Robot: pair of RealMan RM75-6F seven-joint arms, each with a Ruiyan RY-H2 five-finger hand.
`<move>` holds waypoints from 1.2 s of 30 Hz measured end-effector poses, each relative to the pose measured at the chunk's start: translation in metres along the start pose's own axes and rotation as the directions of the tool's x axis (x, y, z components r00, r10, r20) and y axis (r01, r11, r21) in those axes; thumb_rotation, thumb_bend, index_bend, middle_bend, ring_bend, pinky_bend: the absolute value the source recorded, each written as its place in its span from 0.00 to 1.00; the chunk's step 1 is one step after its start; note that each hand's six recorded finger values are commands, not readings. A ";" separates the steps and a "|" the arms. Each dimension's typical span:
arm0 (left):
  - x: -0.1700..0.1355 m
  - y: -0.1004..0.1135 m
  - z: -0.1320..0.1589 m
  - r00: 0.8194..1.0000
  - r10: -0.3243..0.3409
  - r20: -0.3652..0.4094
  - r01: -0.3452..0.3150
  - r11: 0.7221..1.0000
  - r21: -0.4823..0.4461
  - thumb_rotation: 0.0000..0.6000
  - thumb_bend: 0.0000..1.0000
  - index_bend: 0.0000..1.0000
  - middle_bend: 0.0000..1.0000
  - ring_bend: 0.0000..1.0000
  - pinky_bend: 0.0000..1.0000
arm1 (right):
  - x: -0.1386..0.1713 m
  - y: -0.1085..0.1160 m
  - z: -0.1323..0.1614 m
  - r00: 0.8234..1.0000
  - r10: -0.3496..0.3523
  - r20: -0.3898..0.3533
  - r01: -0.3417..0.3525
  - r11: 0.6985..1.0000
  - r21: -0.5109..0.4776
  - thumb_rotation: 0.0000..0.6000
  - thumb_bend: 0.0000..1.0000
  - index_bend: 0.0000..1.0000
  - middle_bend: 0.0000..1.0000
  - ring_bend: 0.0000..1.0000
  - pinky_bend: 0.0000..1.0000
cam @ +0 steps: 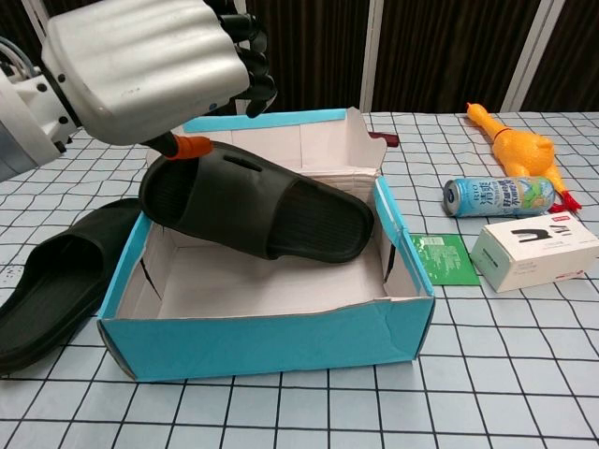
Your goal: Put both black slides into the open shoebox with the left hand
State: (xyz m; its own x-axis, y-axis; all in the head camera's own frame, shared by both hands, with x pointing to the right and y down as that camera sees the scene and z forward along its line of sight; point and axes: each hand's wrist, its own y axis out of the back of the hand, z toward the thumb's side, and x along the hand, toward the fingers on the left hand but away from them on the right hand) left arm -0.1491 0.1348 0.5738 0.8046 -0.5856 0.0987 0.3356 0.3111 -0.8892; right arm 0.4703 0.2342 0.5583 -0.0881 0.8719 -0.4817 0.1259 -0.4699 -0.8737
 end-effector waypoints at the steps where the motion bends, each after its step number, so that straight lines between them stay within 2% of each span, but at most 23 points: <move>1: -0.001 0.001 -0.001 1.000 -0.003 -0.010 0.003 1.000 -0.019 1.00 0.35 0.47 0.43 0.23 0.31 | 0.000 0.000 0.000 1.000 -0.001 0.000 0.001 1.000 -0.002 1.00 0.23 0.18 0.16 0.20 0.08; 7: -0.016 0.004 -0.018 0.992 -0.026 -0.123 0.008 0.989 -0.145 1.00 0.35 0.47 0.43 0.23 0.31 | 0.000 -0.001 0.001 1.000 0.006 0.001 -0.006 1.000 -0.004 1.00 0.23 0.18 0.16 0.20 0.08; 9: -0.020 0.000 -0.023 0.990 -0.046 -0.137 0.023 0.986 -0.166 1.00 0.35 0.47 0.43 0.23 0.31 | 0.000 -0.002 0.001 1.000 0.012 0.002 -0.012 1.000 -0.002 1.00 0.23 0.18 0.16 0.20 0.08; 13: -0.021 -0.013 -0.021 0.989 -0.088 -0.119 0.067 0.983 -0.170 1.00 0.35 0.47 0.43 0.23 0.31 | 0.000 -0.004 0.004 1.000 0.017 0.000 -0.017 1.000 0.006 1.00 0.23 0.18 0.16 0.20 0.08; 16: -0.017 -0.020 -0.015 0.989 -0.099 -0.112 0.076 0.979 -0.191 1.00 0.35 0.47 0.43 0.23 0.31 | 0.000 -0.005 0.004 1.000 0.020 0.005 -0.020 1.000 0.007 1.00 0.23 0.18 0.16 0.20 0.08; 21: -0.004 -0.027 -0.001 0.991 -0.093 -0.098 0.071 0.975 -0.212 1.00 0.35 0.47 0.43 0.23 0.31 | -0.002 -0.005 0.001 1.000 0.022 0.016 -0.022 1.000 0.007 1.00 0.23 0.18 0.16 0.20 0.08; 30: 0.024 -0.024 0.019 0.995 -0.031 -0.094 0.011 0.978 -0.210 1.00 0.35 0.49 0.47 0.27 0.33 | -0.003 -0.004 -0.002 0.999 0.022 0.023 -0.022 1.000 0.001 1.00 0.23 0.18 0.16 0.20 0.08; 33: 0.023 -0.030 0.024 0.994 -0.038 -0.100 0.018 0.982 -0.189 1.00 0.36 0.49 0.48 0.29 0.34 | -0.002 -0.003 -0.003 1.000 0.018 0.024 -0.018 1.000 0.000 1.00 0.23 0.18 0.16 0.20 0.08; 36: 0.018 -0.039 0.026 0.991 -0.072 -0.110 0.052 0.982 -0.180 1.00 0.36 0.49 0.48 0.29 0.34 | -0.002 -0.003 -0.003 1.000 0.018 0.025 -0.018 1.000 -0.001 1.00 0.23 0.18 0.16 0.20 0.08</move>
State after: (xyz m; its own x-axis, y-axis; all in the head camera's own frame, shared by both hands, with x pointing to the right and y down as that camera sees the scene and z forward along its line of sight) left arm -0.1350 0.1313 0.6221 0.7191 -0.6857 0.1130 0.2829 0.1404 -0.9488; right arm 0.4734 0.2343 0.5616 -0.1107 0.8594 -0.4992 0.1280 -0.4858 -0.8647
